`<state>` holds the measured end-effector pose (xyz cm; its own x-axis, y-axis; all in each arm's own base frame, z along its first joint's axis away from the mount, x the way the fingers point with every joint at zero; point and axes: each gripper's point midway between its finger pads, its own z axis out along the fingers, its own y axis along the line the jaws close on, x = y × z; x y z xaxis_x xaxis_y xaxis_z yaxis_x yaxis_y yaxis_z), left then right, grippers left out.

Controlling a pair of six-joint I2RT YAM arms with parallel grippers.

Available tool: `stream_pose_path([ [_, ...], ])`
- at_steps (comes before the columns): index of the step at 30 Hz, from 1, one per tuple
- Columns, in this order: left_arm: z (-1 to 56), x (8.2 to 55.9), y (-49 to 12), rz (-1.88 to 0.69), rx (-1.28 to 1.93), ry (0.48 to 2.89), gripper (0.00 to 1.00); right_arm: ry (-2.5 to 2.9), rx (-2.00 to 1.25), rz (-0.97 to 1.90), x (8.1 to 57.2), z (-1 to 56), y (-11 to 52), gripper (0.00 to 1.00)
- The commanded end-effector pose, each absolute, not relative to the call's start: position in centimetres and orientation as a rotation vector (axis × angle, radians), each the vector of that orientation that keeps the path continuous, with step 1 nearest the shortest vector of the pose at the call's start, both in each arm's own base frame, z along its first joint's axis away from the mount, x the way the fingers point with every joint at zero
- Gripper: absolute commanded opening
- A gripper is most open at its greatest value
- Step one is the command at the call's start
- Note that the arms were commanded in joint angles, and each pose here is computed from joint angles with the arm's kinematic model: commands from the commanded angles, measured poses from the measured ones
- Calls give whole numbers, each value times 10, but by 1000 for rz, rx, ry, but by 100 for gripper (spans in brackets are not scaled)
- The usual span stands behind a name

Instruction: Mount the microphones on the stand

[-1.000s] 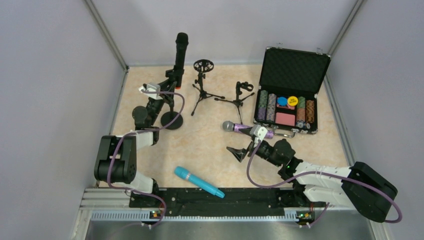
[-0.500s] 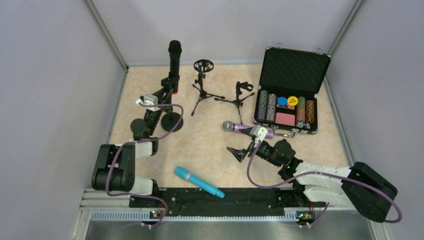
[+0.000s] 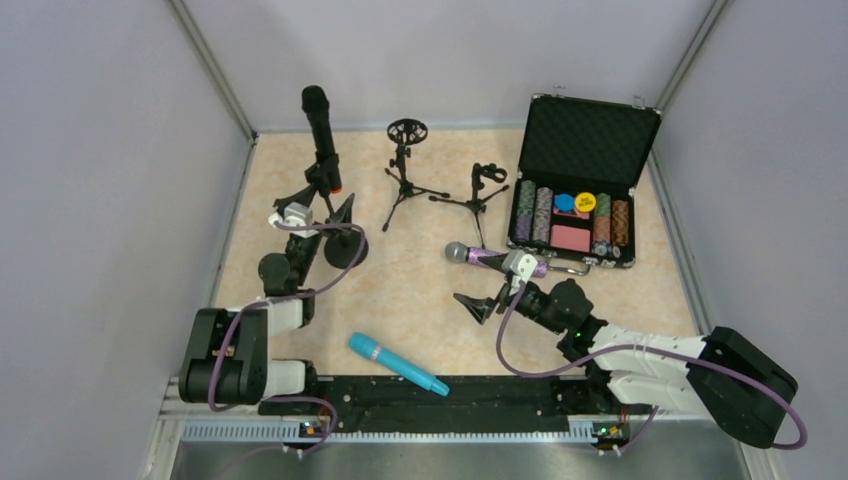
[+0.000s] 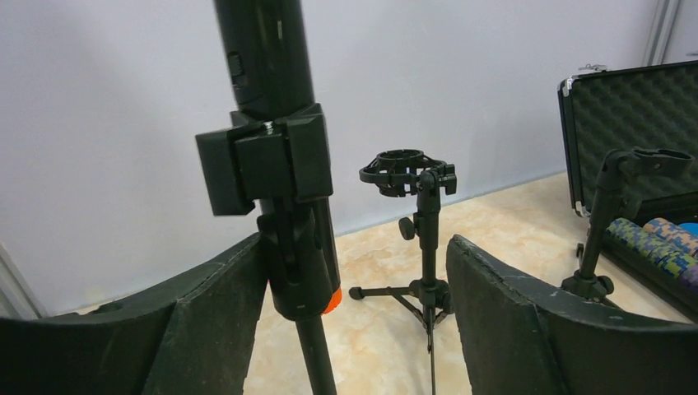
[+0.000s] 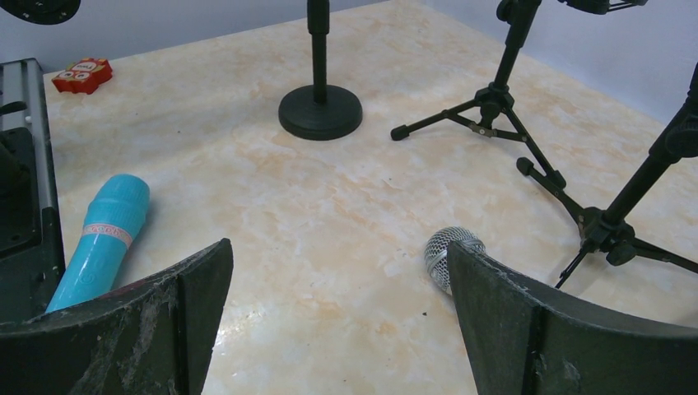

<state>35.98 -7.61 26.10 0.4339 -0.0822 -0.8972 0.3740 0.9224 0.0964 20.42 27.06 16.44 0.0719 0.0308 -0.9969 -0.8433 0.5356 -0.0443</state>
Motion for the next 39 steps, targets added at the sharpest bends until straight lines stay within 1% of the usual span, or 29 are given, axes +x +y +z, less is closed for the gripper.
stream_pose_path([
  [1,290,341,-70,-252,285,968,85,1305,-782,799,198,174,273,98],
  [4,287,334,-67,-245,264,971,91,1308,-782,801,198,173,273,98],
  [6,285,329,-63,-241,241,974,97,1308,-784,803,197,173,273,98],
  [7,284,326,-60,-242,221,975,99,1308,-785,805,197,173,273,98],
  [16,277,304,-44,-275,65,1033,99,1310,-778,819,196,175,274,98],
  [21,252,305,-44,-323,-8,1239,99,1306,-781,826,195,176,275,98],
  [24,246,296,-43,-341,-37,1297,99,1327,-765,856,193,176,276,98],
  [33,247,263,-60,-459,-20,1346,99,1339,-750,894,190,177,277,98],
  [39,258,252,-64,-591,-171,1434,99,1350,-675,985,188,195,282,99],
])
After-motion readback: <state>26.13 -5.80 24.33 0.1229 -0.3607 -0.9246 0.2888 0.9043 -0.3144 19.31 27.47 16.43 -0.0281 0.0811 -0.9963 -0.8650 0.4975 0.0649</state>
